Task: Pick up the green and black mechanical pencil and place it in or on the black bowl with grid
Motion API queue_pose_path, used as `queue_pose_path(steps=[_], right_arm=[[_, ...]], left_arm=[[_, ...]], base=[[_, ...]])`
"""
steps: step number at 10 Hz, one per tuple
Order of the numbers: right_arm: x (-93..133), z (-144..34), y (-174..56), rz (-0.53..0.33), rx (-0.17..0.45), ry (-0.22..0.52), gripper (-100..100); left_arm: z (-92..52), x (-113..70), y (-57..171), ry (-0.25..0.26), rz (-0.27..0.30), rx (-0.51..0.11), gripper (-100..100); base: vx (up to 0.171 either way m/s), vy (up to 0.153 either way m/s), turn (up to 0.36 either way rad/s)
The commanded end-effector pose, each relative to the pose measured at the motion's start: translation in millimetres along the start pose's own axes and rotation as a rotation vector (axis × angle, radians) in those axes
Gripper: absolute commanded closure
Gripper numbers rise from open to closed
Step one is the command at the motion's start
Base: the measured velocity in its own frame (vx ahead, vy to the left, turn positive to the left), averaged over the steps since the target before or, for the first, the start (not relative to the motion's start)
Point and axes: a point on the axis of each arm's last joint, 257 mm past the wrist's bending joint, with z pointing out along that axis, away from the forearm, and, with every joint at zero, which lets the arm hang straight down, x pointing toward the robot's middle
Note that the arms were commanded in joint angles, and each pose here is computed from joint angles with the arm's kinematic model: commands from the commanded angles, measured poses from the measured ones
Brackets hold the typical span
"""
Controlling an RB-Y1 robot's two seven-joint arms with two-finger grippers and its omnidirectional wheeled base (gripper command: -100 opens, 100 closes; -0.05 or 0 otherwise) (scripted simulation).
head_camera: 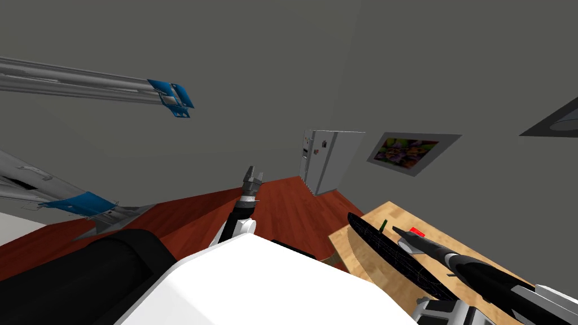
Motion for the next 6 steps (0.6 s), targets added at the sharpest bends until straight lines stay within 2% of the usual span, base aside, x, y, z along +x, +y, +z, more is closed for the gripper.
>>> queue_pose_path(steps=[1,6], right_arm=[[0.0,0.0,0.0,0.0,0.0,0.0,0],[0.0,0.0,-0.1,0.0,0.0,0.0,0]], left_arm=[[0.0,0.0,0.0,0.0,0.0,0.0,0],[0.0,0.0,0.0,0.0,0.0,0.0,0]], base=[[0.0,0.0,0.0],[0.0,0.0,0.0]])
